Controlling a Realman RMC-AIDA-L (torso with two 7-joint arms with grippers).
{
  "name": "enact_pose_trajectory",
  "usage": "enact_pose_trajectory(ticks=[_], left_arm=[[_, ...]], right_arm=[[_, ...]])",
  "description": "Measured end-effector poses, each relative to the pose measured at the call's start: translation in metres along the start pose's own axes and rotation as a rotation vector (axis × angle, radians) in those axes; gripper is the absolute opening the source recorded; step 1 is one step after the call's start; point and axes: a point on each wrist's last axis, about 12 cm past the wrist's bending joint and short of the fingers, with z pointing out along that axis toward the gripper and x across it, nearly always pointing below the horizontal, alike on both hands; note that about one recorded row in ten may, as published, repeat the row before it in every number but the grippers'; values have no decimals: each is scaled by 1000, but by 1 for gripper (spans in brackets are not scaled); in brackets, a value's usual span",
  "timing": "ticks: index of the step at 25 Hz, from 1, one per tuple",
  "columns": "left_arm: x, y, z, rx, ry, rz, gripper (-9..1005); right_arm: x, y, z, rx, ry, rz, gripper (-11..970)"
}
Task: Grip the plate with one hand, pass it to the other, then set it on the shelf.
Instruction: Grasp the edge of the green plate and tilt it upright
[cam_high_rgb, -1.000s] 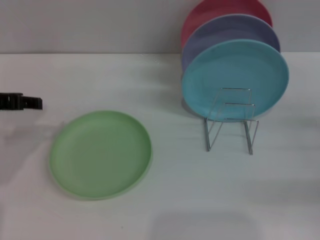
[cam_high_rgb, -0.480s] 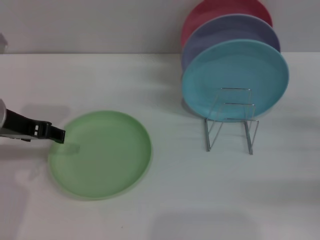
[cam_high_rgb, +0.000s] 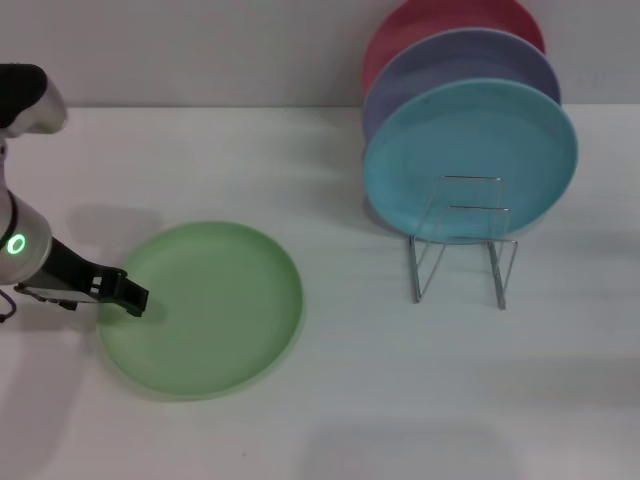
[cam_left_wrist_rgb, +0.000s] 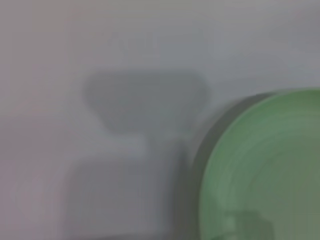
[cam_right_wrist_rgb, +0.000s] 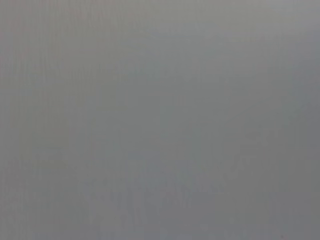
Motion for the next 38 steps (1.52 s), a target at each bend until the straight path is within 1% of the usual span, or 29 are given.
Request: enact_pose_trajectory(ticks=[10, 12, 16, 26, 34, 38], left_arm=[[-7, 0, 10, -2, 9, -29, 797], [-7, 5, 12, -8, 9, -47, 797], [-7, 9, 15, -11, 3, -64, 796], [-7, 12, 21, -11, 6, -79, 796], [-7, 11, 25, -12, 18, -67, 796], [-7, 11, 28, -21, 34, -59, 700]], right_arm=[[-2, 1, 2, -13, -19, -5, 564], [-3, 1, 2, -16, -26, -6, 564], [-4, 1, 2, -20, -31, -9, 564], [-6, 1, 3, -26, -43, -13, 564], [-9, 0, 3, -33, -57, -15, 565], [-9, 0, 2, -34, -63, -15, 565]])
